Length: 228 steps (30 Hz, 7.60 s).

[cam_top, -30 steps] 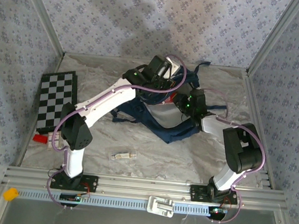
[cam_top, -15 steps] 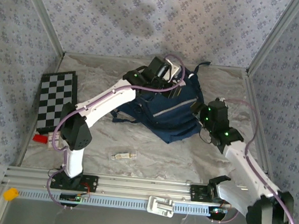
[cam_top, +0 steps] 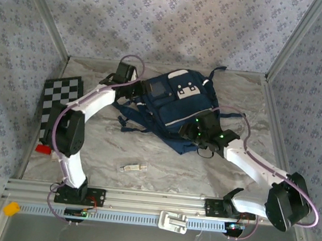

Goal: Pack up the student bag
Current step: Close the student bag at the center of the table, then rotate the student bag at the center of the table, then zip the student bag at the center of the table.

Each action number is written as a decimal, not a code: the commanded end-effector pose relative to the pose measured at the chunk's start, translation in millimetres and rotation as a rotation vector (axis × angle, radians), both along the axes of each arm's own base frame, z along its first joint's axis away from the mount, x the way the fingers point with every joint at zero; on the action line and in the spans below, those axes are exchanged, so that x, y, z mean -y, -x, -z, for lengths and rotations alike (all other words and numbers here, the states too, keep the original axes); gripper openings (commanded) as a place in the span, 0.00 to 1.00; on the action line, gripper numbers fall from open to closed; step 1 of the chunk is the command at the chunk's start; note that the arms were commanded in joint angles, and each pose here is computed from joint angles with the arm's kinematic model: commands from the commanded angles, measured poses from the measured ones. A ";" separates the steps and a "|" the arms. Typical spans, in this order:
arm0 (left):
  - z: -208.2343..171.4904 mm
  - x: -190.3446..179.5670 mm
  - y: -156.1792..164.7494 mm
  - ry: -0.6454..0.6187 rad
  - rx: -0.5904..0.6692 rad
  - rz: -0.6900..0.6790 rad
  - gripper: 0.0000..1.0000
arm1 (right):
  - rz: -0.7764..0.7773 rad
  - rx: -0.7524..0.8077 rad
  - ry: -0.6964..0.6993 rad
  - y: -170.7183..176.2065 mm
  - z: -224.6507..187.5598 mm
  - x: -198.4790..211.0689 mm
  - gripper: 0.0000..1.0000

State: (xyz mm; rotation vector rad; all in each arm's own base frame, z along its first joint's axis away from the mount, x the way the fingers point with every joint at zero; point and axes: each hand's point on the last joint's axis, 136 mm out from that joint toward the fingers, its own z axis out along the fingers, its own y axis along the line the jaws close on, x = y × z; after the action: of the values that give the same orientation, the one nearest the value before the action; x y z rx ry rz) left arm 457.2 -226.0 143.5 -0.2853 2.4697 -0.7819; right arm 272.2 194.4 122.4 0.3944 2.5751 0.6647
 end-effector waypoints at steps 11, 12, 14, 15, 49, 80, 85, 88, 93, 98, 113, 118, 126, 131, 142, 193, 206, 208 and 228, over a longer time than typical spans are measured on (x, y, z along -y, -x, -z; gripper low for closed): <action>49.9 29.9 -32.1 0.175 -0.086 -0.073 0.50 | 0.040 -0.020 -0.038 -6.8 16.6 1.5 0.64; 52.0 32.5 -29.9 0.177 -0.096 -0.071 0.48 | 0.042 -0.023 -0.038 -6.3 18.4 2.4 0.64; 56.8 33.5 -23.8 0.180 -0.116 -0.085 0.41 | 0.049 -0.035 -0.044 -4.9 24.2 5.2 0.64; 60.6 30.9 -20.5 0.183 -0.130 -0.106 0.37 | 0.057 -0.040 -0.052 -5.0 26.3 7.2 0.64; 40.9 28.8 28.6 0.289 -0.184 -0.206 0.00 | 0.032 0.168 -0.012 -119.2 -5.2 35.2 0.69; -18.1 33.5 26.1 0.573 -0.195 -0.395 0.00 | -0.006 -0.034 0.186 -34.9 -32.0 -20.6 0.85; -16.8 32.0 25.2 0.566 -0.196 -0.395 0.00 | -0.048 -0.030 0.095 -39.7 -12.1 -74.3 0.77; -13.9 29.4 25.5 0.567 -0.206 -0.397 0.00 | -0.042 -0.048 0.102 -50.5 12.3 -72.3 0.68; -9.3 26.0 30.5 0.568 -0.227 -0.397 0.00 | -0.086 0.038 0.161 -91.6 9.8 -64.9 0.62; -5.4 35.3 40.7 0.589 -0.250 -0.387 0.00 | -0.102 0.115 0.201 -142.5 -4.7 -47.9 0.61; -6.9 46.0 37.1 0.611 -0.251 -0.383 0.00 | -0.124 0.016 0.465 -81.3 -39.4 -82.6 0.67; -8.0 45.5 39.2 0.619 -0.250 -0.381 0.00 | -0.097 -0.009 0.411 -86.1 -23.4 -105.5 0.54; -9.4 45.1 40.1 0.629 -0.248 -0.372 0.00 | -0.023 -0.051 0.376 -102.9 -9.1 -119.1 0.45; -9.1 42.4 41.0 0.640 -0.246 -0.378 0.00 | 0.061 -0.059 0.375 -110.5 0.1 -114.4 0.41; -11.3 41.9 39.4 0.640 -0.243 -0.374 0.00 | 0.119 -0.077 0.409 -126.8 23.6 -110.5 0.36; -9.5 -48.8 -23.1 0.395 -0.131 -0.386 0.00 | -0.252 0.038 0.499 -68.5 30.6 -32.0 0.00; -42.3 -21.6 -86.4 0.473 -0.011 -0.040 0.40 | -0.426 0.178 0.176 -60.5 -26.7 -126.8 0.00; -45.5 -22.9 -65.3 0.484 -0.011 -0.044 0.49 | -0.417 0.172 0.152 -65.2 -24.7 -128.0 0.00; 23.9 46.9 72.8 0.527 -0.269 -0.284 0.30 | -0.405 0.136 0.175 -61.3 1.3 -126.3 0.00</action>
State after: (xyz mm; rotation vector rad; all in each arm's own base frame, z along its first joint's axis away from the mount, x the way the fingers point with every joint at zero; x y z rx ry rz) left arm 378.5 -273.8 118.8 -0.8917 2.4061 -1.3410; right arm 329.0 319.0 122.1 -0.2448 2.5872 0.5766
